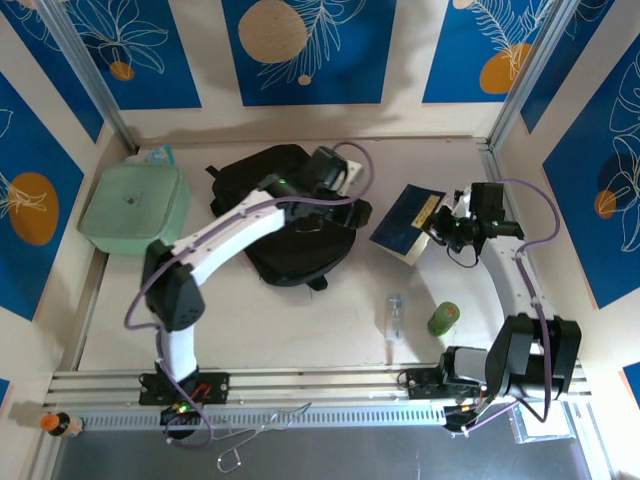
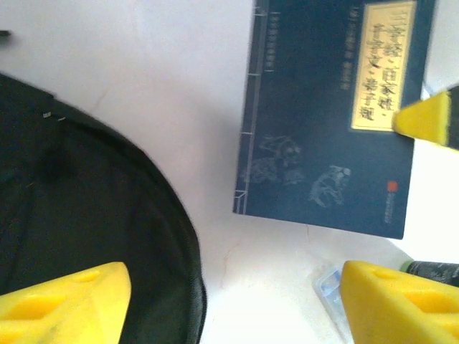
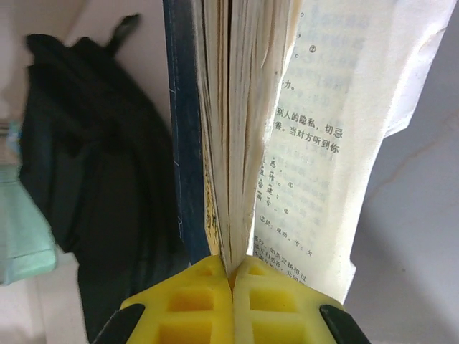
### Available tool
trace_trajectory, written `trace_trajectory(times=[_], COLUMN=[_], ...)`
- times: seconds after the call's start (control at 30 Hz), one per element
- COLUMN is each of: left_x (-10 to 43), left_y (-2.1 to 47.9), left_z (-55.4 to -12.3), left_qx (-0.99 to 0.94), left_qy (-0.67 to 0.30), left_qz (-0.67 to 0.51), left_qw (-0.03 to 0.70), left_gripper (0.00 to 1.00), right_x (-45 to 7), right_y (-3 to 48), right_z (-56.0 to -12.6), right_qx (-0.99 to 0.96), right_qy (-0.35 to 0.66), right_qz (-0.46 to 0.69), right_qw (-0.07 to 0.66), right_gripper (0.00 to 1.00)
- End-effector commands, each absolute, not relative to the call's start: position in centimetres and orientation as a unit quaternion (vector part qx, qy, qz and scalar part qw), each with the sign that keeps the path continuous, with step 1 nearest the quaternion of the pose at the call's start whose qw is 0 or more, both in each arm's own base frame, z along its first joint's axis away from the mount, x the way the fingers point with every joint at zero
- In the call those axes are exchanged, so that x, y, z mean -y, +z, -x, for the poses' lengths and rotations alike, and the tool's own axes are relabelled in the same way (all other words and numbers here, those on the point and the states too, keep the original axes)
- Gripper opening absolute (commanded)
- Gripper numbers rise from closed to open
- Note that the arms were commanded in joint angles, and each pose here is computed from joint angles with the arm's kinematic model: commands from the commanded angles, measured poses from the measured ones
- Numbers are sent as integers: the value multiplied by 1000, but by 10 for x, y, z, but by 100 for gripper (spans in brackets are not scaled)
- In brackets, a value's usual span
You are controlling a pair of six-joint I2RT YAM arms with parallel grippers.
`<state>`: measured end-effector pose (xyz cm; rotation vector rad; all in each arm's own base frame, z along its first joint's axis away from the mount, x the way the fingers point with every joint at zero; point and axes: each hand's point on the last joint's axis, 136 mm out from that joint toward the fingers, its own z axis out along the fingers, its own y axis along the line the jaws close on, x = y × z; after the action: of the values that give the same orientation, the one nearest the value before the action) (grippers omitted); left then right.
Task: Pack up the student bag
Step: Pass the book.
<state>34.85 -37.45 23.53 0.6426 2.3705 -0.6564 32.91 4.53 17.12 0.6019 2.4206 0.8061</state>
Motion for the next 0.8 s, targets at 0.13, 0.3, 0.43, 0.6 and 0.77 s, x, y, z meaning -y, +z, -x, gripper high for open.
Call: trace_trajectory(times=[0.13, 0.3, 0.43, 0.6, 0.77], left_x=[323, 304, 292, 287, 289], left_y=[229, 222, 222, 212, 205], left_z=[-361, -363, -367, -367, -370], left_qx=[-883, -846, -803, -801, -805], left_qy=[-356, -469, -546, -553, -551], left_qz=[-125, -68, -35, -26, -24], left_qw=[279, 245, 238, 230, 220], left_gripper=[89, 93, 93, 92, 86], right_x=[-93, -138, -171, -198, -211], right_y=[239, 245, 243, 237, 237], right_z=[-331, -329, -328, -328, -328], right_qx=[-852, -837, -832, -833, -829], right_qy=[410, 472, 498, 512, 523], right_qz=[-102, -34, 9, 37, 54], right_qw=[308, 274, 243, 206, 191], right_gripper=[0, 0, 0, 0, 0])
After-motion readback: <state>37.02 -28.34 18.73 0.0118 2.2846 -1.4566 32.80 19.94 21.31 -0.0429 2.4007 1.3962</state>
